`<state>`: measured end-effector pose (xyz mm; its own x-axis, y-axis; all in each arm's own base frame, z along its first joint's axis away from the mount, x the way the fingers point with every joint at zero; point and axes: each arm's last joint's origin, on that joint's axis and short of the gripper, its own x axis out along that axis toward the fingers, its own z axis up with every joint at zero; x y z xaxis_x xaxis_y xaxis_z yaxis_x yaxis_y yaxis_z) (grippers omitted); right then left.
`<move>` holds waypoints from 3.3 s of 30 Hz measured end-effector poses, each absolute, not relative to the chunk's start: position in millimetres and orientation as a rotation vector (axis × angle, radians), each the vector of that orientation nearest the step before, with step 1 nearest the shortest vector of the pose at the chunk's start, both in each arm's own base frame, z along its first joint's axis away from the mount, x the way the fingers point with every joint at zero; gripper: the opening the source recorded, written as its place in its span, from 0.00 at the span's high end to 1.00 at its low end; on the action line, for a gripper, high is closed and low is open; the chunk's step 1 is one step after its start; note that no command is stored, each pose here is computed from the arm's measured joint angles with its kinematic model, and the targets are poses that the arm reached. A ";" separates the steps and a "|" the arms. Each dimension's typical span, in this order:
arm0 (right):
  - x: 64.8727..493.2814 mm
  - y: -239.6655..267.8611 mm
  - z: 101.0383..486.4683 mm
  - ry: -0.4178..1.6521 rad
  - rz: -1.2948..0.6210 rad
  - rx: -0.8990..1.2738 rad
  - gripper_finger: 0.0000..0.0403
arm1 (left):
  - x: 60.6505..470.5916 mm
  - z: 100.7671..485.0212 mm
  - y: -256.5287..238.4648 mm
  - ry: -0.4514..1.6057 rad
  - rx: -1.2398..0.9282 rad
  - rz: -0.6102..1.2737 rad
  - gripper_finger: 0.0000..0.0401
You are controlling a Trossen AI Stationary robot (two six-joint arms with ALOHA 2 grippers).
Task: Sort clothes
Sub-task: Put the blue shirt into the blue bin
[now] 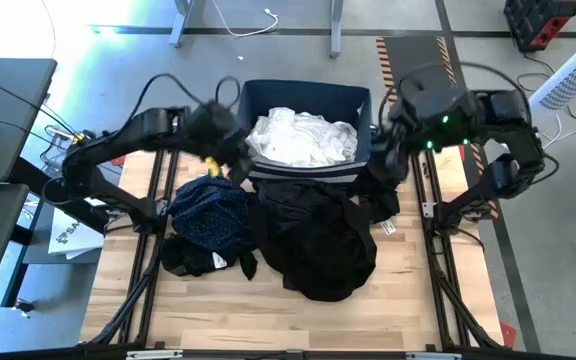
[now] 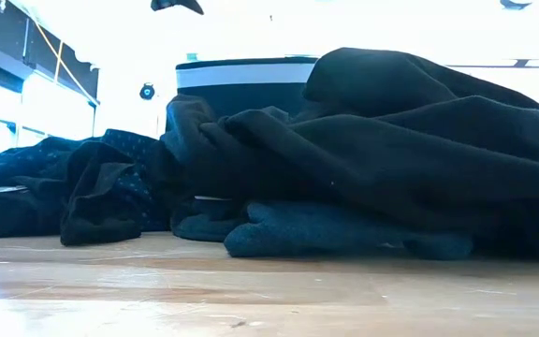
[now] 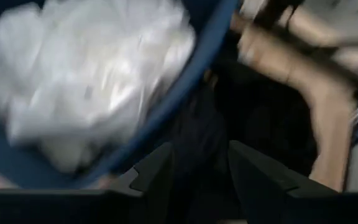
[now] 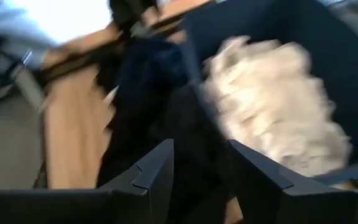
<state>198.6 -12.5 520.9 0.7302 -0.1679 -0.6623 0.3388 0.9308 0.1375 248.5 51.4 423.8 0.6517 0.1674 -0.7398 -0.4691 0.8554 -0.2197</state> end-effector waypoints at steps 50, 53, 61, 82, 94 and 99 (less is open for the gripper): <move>271.4 21.6 482.5 0.860 -0.272 0.136 0.64 | 172.9 302.6 7.6 1.003 -0.637 0.682 0.99; 274.6 16.8 485.5 0.806 -0.333 0.089 0.64 | 159.6 363.2 10.1 0.820 -0.563 0.660 0.99; 284.9 5.1 496.0 0.665 -0.361 0.048 0.64 | 131.3 509.6 16.8 0.187 -0.320 0.631 0.99; 285.8 5.0 497.6 0.637 -0.374 0.099 0.64 | 222.7 650.4 96.6 -0.889 0.380 0.602 1.00; 350.7 -1.6 500.2 0.368 0.039 0.035 0.64 | 246.1 635.9 138.8 -1.150 -0.096 0.253 0.99; 430.8 1.1 446.7 0.332 0.254 -0.022 0.64 | 247.2 635.4 140.5 -1.203 -0.246 0.179 0.99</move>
